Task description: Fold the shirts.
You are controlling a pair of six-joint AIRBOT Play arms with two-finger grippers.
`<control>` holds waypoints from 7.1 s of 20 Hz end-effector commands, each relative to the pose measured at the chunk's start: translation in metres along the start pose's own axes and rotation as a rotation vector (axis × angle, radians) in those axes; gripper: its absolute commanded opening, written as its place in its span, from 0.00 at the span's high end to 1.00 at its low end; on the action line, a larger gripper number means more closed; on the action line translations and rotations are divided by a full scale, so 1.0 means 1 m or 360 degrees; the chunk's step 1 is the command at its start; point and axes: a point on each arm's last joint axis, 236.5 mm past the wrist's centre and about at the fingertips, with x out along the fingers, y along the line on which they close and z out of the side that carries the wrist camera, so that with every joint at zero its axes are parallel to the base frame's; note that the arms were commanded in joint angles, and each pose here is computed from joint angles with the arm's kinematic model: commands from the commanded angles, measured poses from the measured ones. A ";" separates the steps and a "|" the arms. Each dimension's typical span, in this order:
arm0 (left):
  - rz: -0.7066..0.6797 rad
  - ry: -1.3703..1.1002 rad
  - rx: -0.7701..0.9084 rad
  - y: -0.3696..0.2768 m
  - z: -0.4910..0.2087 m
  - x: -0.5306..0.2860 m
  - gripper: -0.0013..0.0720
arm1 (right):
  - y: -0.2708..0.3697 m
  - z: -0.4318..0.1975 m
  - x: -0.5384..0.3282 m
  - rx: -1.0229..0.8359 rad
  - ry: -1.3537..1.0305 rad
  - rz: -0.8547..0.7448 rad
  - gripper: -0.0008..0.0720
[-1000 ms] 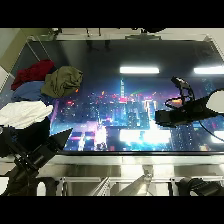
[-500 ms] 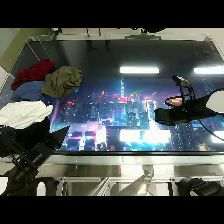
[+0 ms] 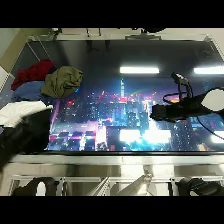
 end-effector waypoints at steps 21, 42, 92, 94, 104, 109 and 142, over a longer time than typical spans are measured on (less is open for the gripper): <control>0.0354 0.1207 0.0078 0.259 -0.052 0.253 0.11 | -0.024 0.017 0.011 0.0174 -0.0035 -0.0049 0.27; -0.0839 0.0745 0.0431 -0.219 0.056 0.164 0.94 | -0.015 0.044 -0.030 -0.0033 -0.0253 -0.0075 0.60; -0.1073 0.1219 -0.0276 -0.145 -0.115 0.212 0.97 | -0.048 0.058 0.028 -0.0435 -0.0040 0.0769 0.97; -0.1120 0.1069 -0.0193 -0.161 -0.064 0.201 0.97 | -0.015 0.086 -0.027 -0.0558 -0.0296 0.0817 0.97; -0.0471 0.1308 -0.0449 -0.044 -0.148 0.192 0.00 | -0.038 0.075 -0.040 -0.0510 -0.0267 0.0505 0.97; -0.0396 0.1455 -0.0668 -0.019 -0.211 0.220 0.00 | -0.037 0.075 -0.040 -0.0499 -0.0268 0.0506 0.97; -0.0566 0.0970 0.0089 -0.124 0.033 0.095 0.95 | 0.060 0.120 -0.186 -0.0622 -0.0894 0.0666 0.97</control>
